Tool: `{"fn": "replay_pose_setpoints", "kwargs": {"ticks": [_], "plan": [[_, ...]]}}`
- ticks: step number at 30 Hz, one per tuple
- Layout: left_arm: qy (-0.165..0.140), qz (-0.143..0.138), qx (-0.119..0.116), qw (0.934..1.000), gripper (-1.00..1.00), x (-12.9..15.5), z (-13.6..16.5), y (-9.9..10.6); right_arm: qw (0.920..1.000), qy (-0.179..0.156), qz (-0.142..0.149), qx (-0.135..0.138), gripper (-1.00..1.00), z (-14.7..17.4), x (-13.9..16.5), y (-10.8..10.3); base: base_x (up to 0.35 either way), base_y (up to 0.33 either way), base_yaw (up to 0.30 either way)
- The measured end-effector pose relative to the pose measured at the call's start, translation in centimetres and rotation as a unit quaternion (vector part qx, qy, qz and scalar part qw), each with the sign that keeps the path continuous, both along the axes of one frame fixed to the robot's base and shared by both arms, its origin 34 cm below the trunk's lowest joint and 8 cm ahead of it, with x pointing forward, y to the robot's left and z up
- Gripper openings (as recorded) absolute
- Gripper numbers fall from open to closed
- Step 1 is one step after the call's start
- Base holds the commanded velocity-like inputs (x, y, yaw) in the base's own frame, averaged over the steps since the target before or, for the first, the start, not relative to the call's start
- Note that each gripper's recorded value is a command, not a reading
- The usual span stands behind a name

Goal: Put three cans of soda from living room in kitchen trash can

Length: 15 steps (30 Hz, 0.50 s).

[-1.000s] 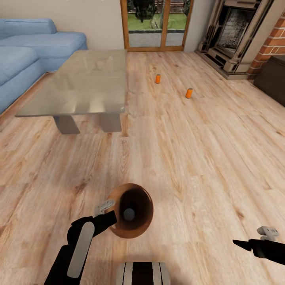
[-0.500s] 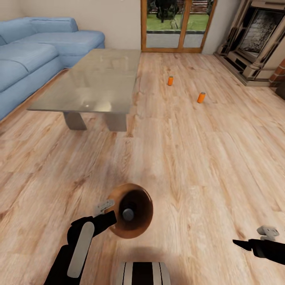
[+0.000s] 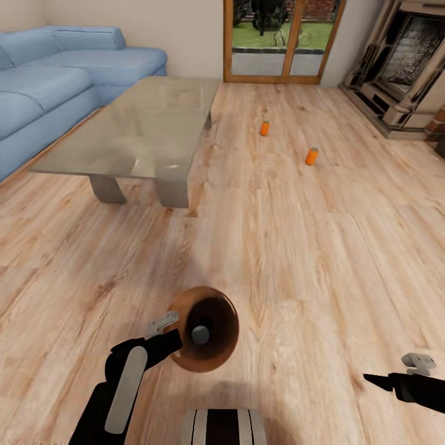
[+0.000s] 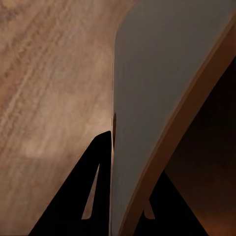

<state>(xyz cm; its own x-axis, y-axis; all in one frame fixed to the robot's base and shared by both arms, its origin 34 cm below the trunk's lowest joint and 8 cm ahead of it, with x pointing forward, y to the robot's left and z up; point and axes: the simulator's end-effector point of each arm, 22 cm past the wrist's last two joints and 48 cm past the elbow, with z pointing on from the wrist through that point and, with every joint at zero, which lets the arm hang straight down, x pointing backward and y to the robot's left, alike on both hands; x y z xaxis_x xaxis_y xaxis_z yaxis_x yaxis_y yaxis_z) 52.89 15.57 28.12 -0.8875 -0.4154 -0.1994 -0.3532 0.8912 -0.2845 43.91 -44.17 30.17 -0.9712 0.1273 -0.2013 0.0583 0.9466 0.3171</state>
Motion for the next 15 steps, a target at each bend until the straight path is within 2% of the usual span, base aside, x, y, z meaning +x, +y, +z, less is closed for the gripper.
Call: {"fn": "replay_pose_setpoints", "kwargs": {"ticks": [6,15], "plan": [[0.0,0.0,0.001,1.0,-1.0,-0.01,-0.01,0.02,1.0,0.0,0.0,0.0,1.0,-0.02,0.01,0.05,0.101,-0.324,0.265],[0.0,-0.001,0.001,1.0,-1.0,-0.02,-0.02,0.04,1.0,-0.001,0.0,0.0,1.0,-0.01,0.04,0.04,0.107,-0.323,0.042]]}}
